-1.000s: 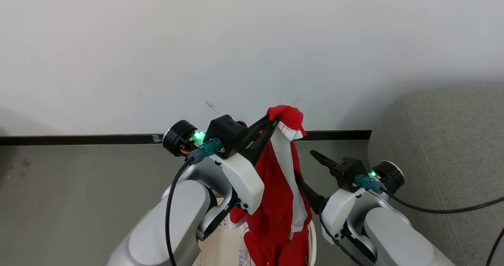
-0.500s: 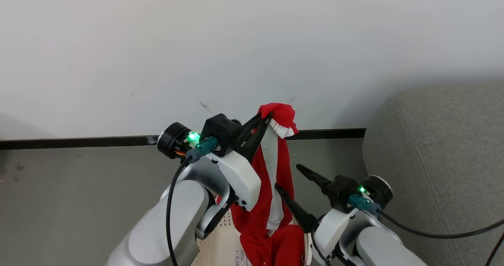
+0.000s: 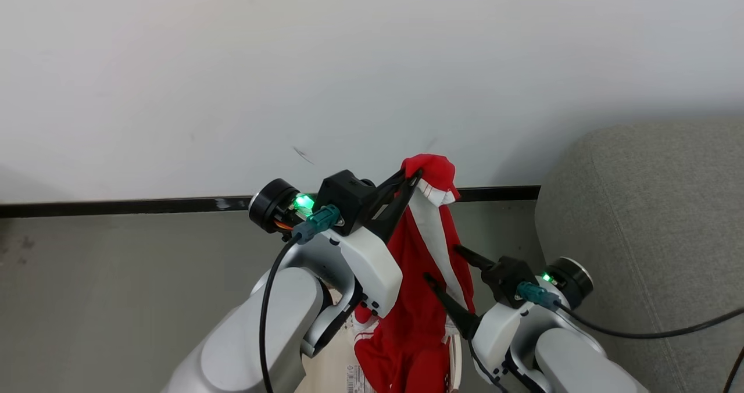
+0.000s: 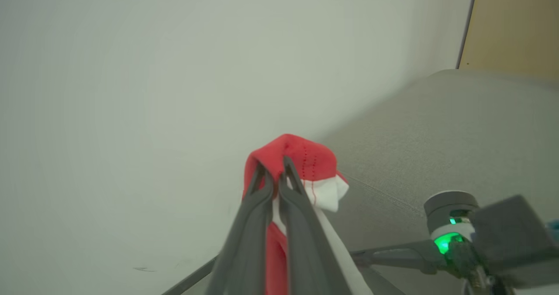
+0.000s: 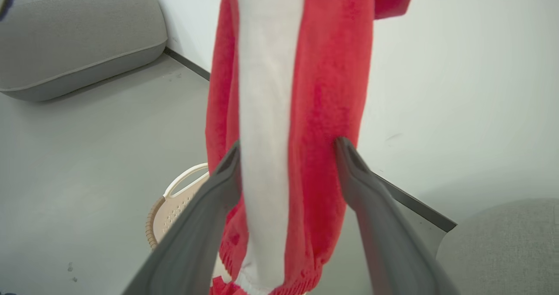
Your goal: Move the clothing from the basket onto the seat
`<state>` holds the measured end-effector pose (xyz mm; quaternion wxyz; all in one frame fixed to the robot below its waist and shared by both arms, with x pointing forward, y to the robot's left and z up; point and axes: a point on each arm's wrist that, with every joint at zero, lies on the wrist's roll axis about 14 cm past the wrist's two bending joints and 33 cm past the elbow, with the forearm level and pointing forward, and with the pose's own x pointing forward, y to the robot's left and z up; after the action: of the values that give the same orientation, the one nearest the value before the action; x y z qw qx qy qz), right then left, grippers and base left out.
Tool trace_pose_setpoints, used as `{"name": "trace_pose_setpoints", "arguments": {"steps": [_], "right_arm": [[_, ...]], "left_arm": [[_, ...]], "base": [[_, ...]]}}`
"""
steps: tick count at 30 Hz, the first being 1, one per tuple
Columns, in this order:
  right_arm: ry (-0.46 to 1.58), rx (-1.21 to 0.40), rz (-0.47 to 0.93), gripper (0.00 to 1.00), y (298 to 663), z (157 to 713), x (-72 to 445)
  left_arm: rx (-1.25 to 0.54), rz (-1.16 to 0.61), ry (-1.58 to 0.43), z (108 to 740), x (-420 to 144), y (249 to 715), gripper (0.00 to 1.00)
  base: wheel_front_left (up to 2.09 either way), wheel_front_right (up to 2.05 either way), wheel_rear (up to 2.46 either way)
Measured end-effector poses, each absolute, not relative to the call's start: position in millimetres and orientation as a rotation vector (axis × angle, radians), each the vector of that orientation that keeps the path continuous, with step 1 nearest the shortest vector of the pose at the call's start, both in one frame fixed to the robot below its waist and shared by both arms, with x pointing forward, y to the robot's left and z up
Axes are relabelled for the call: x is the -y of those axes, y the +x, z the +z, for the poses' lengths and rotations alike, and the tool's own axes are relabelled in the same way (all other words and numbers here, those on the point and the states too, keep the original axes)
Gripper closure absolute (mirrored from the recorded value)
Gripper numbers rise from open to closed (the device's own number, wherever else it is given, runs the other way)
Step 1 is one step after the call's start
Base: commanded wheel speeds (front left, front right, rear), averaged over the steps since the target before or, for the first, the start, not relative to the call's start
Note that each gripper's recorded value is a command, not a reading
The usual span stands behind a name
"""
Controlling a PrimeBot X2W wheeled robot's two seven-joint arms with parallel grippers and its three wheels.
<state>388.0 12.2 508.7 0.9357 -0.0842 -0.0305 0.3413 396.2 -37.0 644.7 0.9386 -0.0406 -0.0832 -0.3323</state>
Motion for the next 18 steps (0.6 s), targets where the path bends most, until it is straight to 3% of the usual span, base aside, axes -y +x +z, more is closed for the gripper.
{"name": "trace_pose_setpoints", "arguments": {"steps": [5,6,8,9,10,11,18], "right_arm": [[-0.192,0.069,0.687,0.0,402,514,-11],[-0.192,0.069,0.687,0.05,402,514,-11],[-0.196,0.07,0.688,0.54,405,515,-12],[-0.198,0.072,0.689,0.66,407,516,-13],[-0.205,0.073,0.69,0.87,409,516,-13],[-0.214,0.074,0.69,1.0,410,516,-13],[-0.202,0.065,0.664,1.0,418,514,-7]], "left_arm": [[0.167,-0.697,-0.09,644,40,391,1.0],[0.167,-0.697,-0.09,644,40,391,1.0],[0.163,-0.699,-0.09,643,40,389,1.0],[0.162,-0.697,-0.09,643,39,389,1.0],[0.161,-0.692,-0.09,642,39,389,1.0],[0.16,-0.692,-0.093,642,38,389,1.0],[0.158,-0.654,-0.117,641,30,395,1.0]], "base": [[0.0,0.0,0.0],[0.0,0.0,0.0],[0.0,0.0,0.0],[0.0,0.0,0.0],[0.0,0.0,0.0],[0.0,0.0,0.0],[0.0,0.0,0.0]]}}
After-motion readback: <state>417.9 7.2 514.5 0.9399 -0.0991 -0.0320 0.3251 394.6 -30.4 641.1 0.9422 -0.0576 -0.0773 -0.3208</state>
